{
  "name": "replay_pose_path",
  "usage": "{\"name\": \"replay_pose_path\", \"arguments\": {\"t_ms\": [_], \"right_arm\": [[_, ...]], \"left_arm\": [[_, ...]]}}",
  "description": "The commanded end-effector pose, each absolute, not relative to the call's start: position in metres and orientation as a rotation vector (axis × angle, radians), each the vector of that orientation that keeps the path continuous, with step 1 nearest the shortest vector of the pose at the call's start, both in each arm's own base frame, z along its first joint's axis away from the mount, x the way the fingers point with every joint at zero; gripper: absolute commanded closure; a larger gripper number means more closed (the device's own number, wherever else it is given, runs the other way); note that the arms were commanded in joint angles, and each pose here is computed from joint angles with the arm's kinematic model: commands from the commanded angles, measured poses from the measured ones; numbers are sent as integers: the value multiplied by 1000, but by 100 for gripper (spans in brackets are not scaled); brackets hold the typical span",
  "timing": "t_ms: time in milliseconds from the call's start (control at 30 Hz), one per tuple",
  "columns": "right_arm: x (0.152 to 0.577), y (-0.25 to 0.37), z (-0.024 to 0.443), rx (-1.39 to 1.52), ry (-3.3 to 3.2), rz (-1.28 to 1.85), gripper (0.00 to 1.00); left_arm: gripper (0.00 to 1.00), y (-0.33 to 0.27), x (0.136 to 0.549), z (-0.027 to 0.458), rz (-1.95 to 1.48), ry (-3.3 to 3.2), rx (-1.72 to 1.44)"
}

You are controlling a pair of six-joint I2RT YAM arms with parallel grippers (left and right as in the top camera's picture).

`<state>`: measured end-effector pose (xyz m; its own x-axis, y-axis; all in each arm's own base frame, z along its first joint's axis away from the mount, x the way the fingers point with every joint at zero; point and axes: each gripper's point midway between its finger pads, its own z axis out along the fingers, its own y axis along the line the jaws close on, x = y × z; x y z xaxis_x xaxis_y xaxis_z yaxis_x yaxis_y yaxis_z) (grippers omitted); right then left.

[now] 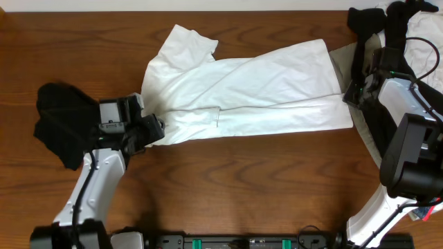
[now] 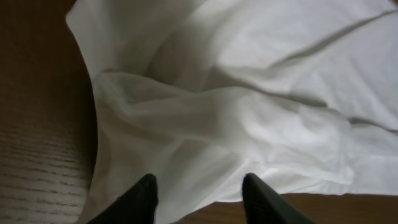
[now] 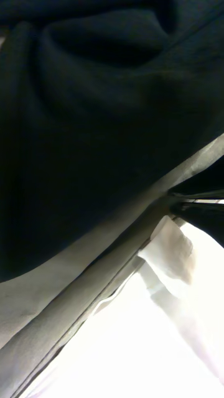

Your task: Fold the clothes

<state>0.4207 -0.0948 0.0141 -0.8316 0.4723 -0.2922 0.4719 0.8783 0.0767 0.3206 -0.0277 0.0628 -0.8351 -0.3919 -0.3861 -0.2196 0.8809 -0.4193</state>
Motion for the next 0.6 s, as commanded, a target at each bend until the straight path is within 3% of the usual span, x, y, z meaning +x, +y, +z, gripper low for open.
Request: {"name": "replay_pose_path", "arguments": {"t_ms": [0,67,233,567], "right_arm": [[425,-97,28,706,2712,-13,97],[425,-97,28,707,2713,-13,97],[422,-96,26,709,2726,-13,97],[412,-97,24,698,2770,-42,97]], "left_arm": [[68,-33,321,51,-505,2627,-418],[73,-45,319,42,-569,2659,-393],[73,-55,324,22,-549,2694,-354],[73,8,298,-29,-103,2845,-570]]}}
